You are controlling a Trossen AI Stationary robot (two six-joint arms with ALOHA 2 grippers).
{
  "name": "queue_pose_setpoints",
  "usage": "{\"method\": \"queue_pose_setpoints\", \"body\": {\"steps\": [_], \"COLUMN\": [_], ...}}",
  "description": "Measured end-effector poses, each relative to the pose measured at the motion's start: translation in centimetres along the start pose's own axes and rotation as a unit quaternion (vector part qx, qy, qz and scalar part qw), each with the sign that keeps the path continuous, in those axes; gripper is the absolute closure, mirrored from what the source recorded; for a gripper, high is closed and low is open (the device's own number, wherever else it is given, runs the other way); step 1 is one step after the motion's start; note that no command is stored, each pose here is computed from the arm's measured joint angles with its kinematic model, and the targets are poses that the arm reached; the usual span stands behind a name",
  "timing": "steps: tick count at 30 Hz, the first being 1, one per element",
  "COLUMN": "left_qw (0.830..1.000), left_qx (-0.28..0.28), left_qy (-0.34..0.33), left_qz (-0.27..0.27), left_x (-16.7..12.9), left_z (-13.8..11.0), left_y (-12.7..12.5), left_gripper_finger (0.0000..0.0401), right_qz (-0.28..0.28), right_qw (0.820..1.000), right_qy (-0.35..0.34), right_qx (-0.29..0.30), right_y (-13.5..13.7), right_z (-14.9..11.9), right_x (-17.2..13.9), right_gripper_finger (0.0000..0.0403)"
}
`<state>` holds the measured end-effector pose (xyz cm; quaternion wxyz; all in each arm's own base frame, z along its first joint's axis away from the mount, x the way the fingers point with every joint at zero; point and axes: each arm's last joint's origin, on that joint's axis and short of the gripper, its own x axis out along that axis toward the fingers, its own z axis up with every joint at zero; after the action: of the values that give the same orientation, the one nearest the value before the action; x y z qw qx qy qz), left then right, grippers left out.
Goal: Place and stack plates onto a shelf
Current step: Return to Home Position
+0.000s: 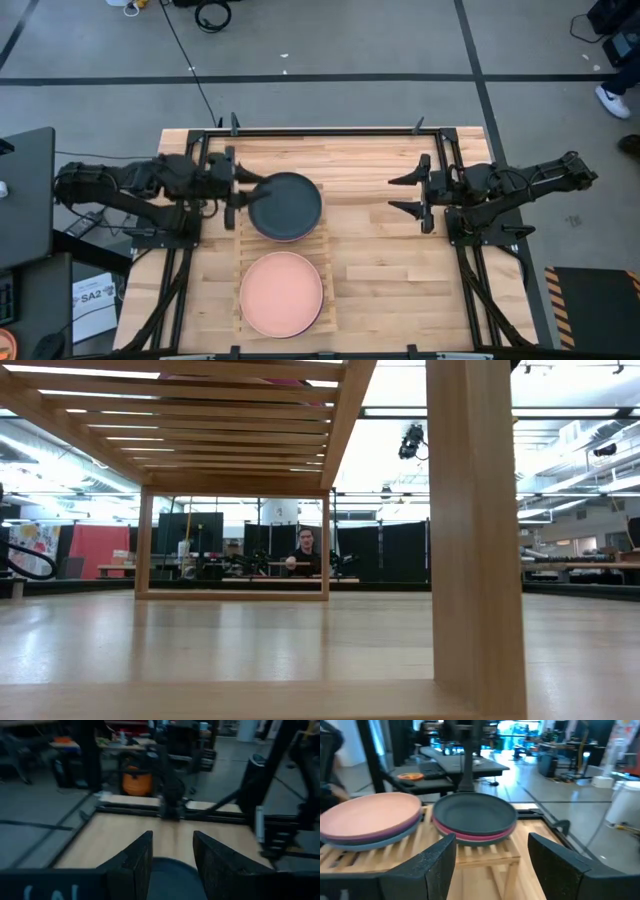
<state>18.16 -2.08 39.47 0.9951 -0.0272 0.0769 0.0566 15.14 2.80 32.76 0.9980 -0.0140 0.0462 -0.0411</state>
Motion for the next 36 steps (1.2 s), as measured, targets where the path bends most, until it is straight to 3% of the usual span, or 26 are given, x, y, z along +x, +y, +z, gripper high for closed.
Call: {"method": "queue_pose_setpoints", "body": {"steps": [6, 11, 23, 36], "left_qw": [0.998, 0.995, 0.990, 0.984], "left_qx": [0.029, 0.046, 0.016, 0.021], "left_qy": [-0.033, -0.043, -0.117, -0.158], "left_qz": [0.049, 0.074, 0.076, 0.077], "left_x": [-2.6, -5.8, -10.2, -10.6], "left_z": [0.9, 0.2, -6.7, -11.9], "left_y": [2.3, 3.4, 4.4, 4.8], "left_gripper_finger": [0.0255, 0.0255, 0.0255, 0.0255], "right_qz": [0.024, 0.024, 0.035, 0.014], "right_qw": [1.000, 1.000, 0.999, 0.999], "right_qy": [-0.014, -0.016, 0.007, -0.032], "right_qx": [0.000, -0.007, -0.016, 0.032], "right_y": [-0.2, -0.6, -0.9, -1.8], "right_z": [0.3, 0.4, -0.5, -7.2], "right_x": [-0.9, -2.2, -3.4, -3.7], "right_gripper_finger": [0.0168, 0.0169, 0.0169, 0.0170]}}
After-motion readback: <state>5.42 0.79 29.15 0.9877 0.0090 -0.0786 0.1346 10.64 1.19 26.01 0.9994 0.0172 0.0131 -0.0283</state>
